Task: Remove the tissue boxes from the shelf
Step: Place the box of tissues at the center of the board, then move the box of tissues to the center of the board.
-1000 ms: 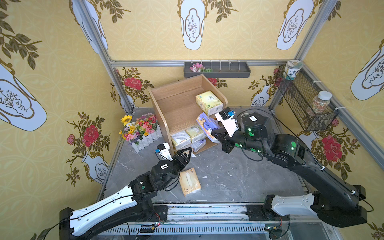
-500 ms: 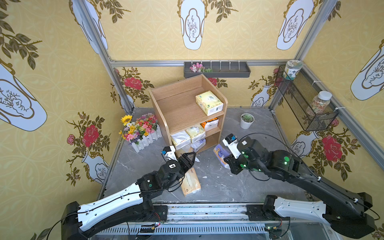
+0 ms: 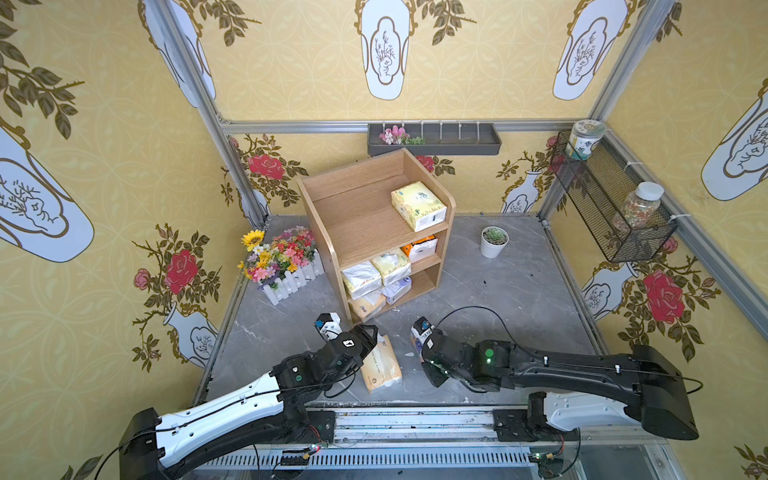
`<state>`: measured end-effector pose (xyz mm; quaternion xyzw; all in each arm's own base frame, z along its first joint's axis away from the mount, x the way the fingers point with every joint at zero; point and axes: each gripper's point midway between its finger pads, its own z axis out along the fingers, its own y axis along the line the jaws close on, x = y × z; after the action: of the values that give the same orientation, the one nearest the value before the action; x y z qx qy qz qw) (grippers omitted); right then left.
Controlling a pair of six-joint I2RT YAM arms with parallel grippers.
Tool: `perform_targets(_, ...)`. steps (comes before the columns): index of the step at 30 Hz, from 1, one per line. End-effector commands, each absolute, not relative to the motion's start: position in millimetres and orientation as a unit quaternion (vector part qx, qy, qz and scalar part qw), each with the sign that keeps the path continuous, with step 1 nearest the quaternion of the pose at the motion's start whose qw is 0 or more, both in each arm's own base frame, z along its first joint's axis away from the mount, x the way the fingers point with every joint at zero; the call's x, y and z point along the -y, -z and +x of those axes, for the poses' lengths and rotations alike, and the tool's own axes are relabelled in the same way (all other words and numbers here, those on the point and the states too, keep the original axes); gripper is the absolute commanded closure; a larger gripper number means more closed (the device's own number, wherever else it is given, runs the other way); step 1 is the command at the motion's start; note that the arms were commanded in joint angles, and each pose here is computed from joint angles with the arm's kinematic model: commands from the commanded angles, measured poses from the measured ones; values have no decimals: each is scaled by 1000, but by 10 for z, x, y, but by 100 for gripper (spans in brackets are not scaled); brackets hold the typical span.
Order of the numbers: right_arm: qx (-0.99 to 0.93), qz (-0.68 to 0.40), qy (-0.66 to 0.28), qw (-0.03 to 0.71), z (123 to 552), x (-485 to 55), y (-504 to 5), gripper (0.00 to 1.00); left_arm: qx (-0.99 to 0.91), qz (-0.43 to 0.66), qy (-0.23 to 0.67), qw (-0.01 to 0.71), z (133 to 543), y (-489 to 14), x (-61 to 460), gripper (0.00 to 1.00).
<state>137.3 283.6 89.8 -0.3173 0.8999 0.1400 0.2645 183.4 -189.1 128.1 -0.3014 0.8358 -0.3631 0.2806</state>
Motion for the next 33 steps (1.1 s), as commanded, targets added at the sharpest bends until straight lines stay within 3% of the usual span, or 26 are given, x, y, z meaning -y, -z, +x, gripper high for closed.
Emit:
perform_targets(1,-887,-302,-185,297,1405,-3106,-979,100,-843,-303,352,270,1791,-1204,1857,33)
perform_targets(2,-887,-304,-189,291,1380,-3128,-959,97,-844,-304,351,269,1790,-1193,1855,33)
perform_targets(4,-888,-311,-200,275,1311,-3161,-898,71,-844,-304,351,269,1793,-1189,1862,33)
perform_targets(6,-889,-312,-205,266,1272,-3162,-877,54,-844,-302,350,270,1803,-1185,1877,32)
perform_targets(9,-889,-301,-211,271,1282,-3115,-1000,46,-846,-295,352,270,1817,-1193,1928,32)
perform_targets(14,-920,-211,-210,256,1563,-2705,-1186,45,-854,-280,345,272,1849,-1211,2005,32)
perform_targets(17,-947,-120,-205,218,1716,-2305,-1126,38,-855,-267,349,276,1878,-1259,2074,32)
perform_targets(23,-963,-51,-230,126,1626,-2020,-793,39,-854,-250,359,280,1924,-1317,2195,32)
perform_targets(33,-956,-32,-273,102,1558,-2087,-437,54,-852,-236,374,282,1951,-1405,2297,31)
